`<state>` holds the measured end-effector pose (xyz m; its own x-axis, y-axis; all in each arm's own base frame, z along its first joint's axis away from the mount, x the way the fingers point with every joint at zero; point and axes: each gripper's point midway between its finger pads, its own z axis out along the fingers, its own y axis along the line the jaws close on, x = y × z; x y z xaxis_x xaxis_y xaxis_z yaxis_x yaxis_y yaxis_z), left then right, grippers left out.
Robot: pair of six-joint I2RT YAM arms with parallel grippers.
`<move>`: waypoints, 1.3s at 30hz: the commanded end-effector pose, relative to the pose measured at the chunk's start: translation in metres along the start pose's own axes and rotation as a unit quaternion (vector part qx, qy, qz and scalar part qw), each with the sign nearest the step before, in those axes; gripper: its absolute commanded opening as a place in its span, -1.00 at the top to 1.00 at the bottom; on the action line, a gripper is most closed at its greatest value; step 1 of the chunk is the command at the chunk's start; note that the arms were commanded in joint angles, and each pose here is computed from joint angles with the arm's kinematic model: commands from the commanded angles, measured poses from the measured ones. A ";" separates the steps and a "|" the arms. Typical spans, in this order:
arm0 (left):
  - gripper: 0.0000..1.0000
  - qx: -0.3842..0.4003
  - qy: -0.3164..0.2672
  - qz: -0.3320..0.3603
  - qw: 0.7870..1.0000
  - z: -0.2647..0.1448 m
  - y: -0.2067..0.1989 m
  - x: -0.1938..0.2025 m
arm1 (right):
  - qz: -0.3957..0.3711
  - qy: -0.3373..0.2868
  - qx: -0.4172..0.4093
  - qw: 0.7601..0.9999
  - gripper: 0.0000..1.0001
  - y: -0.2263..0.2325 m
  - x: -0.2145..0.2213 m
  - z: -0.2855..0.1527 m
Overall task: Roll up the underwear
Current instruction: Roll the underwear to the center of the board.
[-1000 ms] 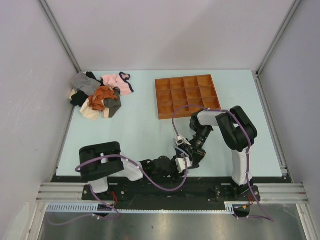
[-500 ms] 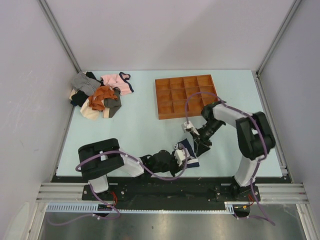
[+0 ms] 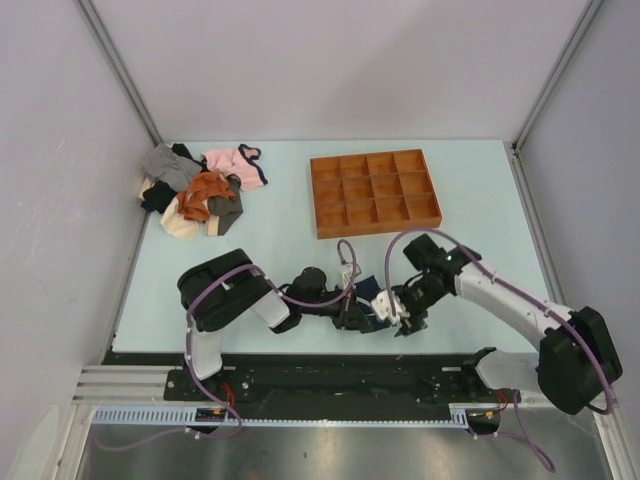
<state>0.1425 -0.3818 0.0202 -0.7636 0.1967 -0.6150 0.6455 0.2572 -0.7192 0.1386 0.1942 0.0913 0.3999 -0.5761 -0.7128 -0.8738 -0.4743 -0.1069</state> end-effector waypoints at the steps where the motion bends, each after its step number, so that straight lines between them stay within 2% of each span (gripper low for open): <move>1: 0.97 -0.060 0.066 -0.118 0.989 -0.010 0.034 0.049 | -0.062 0.054 0.054 0.995 -0.27 -0.028 0.009 0.012; 7: 0.95 -0.053 0.050 -0.137 0.988 -0.009 0.035 0.044 | -0.071 0.104 0.056 0.990 -0.28 -0.029 0.038 0.031; 11: 0.83 -0.045 0.027 -0.144 0.988 -0.009 0.031 0.033 | -0.057 0.134 0.039 0.989 -0.22 -0.026 0.061 0.043; 14: 0.57 -0.030 -0.015 -0.131 0.991 -0.013 0.021 0.012 | -0.037 0.146 0.018 0.988 0.00 -0.019 0.072 0.052; 15: 0.37 -0.027 -0.027 -0.126 0.991 -0.017 0.018 0.009 | -0.034 0.148 0.015 0.988 0.13 -0.018 0.073 0.053; 16: 0.30 -0.022 -0.042 -0.116 0.992 -0.020 0.014 0.002 | -0.026 0.150 0.009 0.988 0.18 -0.016 0.075 0.055; 17: 0.22 -0.010 -0.076 -0.089 0.993 -0.025 0.003 -0.017 | -0.023 0.147 0.007 0.989 0.24 -0.015 0.075 0.056; 18: 0.09 -0.014 -0.084 -0.081 0.993 -0.032 0.002 -0.017 | -0.014 0.145 0.003 0.989 0.34 -0.013 0.075 0.056; 20: 0.01 -0.021 -0.126 -0.029 0.991 -0.045 -0.008 -0.037 | 0.008 0.125 -0.014 0.992 0.45 -0.009 0.069 0.054; 22: -0.07 -0.039 -0.137 -0.001 0.990 -0.058 -0.007 -0.034 | 0.019 0.107 -0.022 0.994 0.59 -0.013 0.059 0.050; 23: -0.09 -0.038 -0.156 0.036 0.986 -0.067 -0.015 -0.043 | 0.043 0.091 -0.045 0.994 0.61 -0.004 0.055 0.050; 26: -0.16 -0.057 -0.169 0.095 0.979 -0.086 -0.017 -0.034 | 0.090 0.057 -0.080 0.991 0.70 -0.001 0.041 0.044; 27: -0.25 -0.055 -0.176 0.115 0.976 -0.094 -0.023 -0.031 | 0.106 0.049 -0.092 0.989 0.70 0.000 0.038 0.043; 28: -0.34 -0.044 -0.170 0.140 0.974 -0.093 -0.032 -0.026 | 0.135 0.041 -0.119 0.983 0.70 0.011 0.033 0.040; 31: -0.43 -0.043 -0.158 0.253 0.954 -0.092 -0.048 -0.014 | 0.195 0.011 -0.166 0.967 0.73 0.013 0.021 0.039; 36: -0.47 -0.049 -0.121 0.344 0.930 -0.069 -0.066 -0.017 | 0.282 0.012 -0.193 0.940 0.73 0.009 0.033 0.049; 37: -0.47 -0.063 -0.094 0.363 0.925 -0.063 -0.060 -0.008 | 0.296 0.015 -0.195 0.935 0.73 0.009 0.036 0.049; 39: -0.48 -0.070 -0.082 0.379 0.919 -0.049 -0.064 -0.017 | 0.313 0.016 -0.197 0.929 0.73 0.007 0.039 0.049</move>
<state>0.0956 -0.3334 0.0910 -0.2666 0.1246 -0.9557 0.9482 0.2117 -0.2369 0.1443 0.2069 0.0232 -0.0085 -0.8032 -0.5956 -0.8251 -0.3308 0.4579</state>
